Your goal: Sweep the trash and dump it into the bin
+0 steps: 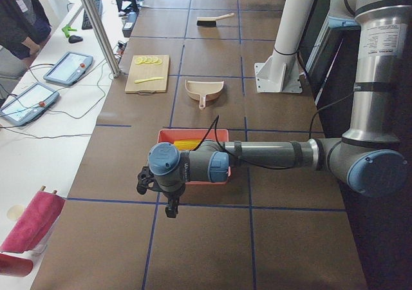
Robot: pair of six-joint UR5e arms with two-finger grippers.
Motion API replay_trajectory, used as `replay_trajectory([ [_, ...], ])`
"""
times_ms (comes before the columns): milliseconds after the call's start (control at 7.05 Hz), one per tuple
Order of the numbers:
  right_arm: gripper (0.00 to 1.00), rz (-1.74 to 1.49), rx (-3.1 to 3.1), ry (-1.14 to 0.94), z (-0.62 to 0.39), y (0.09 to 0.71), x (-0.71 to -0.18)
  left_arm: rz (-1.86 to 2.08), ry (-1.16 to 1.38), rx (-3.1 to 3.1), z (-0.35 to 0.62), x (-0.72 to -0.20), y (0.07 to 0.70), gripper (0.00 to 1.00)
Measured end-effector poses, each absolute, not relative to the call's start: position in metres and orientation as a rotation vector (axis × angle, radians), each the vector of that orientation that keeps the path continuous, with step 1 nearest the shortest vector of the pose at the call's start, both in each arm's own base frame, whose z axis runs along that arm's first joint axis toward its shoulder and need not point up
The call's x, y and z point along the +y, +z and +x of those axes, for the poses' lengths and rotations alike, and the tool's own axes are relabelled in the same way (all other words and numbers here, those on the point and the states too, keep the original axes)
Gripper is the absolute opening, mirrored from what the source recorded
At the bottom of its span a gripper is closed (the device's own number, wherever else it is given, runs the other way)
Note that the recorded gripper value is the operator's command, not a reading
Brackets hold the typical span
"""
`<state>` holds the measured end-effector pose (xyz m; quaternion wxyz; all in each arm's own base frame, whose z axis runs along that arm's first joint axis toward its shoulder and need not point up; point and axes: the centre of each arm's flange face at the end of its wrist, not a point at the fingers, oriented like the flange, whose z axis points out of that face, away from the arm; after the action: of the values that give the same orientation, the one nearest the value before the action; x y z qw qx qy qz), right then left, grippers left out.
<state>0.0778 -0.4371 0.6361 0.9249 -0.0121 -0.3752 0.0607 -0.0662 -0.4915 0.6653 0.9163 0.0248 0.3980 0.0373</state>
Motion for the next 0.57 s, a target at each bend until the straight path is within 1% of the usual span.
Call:
replay_trajectory([
  [568, 1.0, -0.029, -0.773, 0.128, 0.0778, 0.639, -0.4392, 0.05, 0.076, 0.818, -0.0663, -0.4913, 0.6657, 1.0],
])
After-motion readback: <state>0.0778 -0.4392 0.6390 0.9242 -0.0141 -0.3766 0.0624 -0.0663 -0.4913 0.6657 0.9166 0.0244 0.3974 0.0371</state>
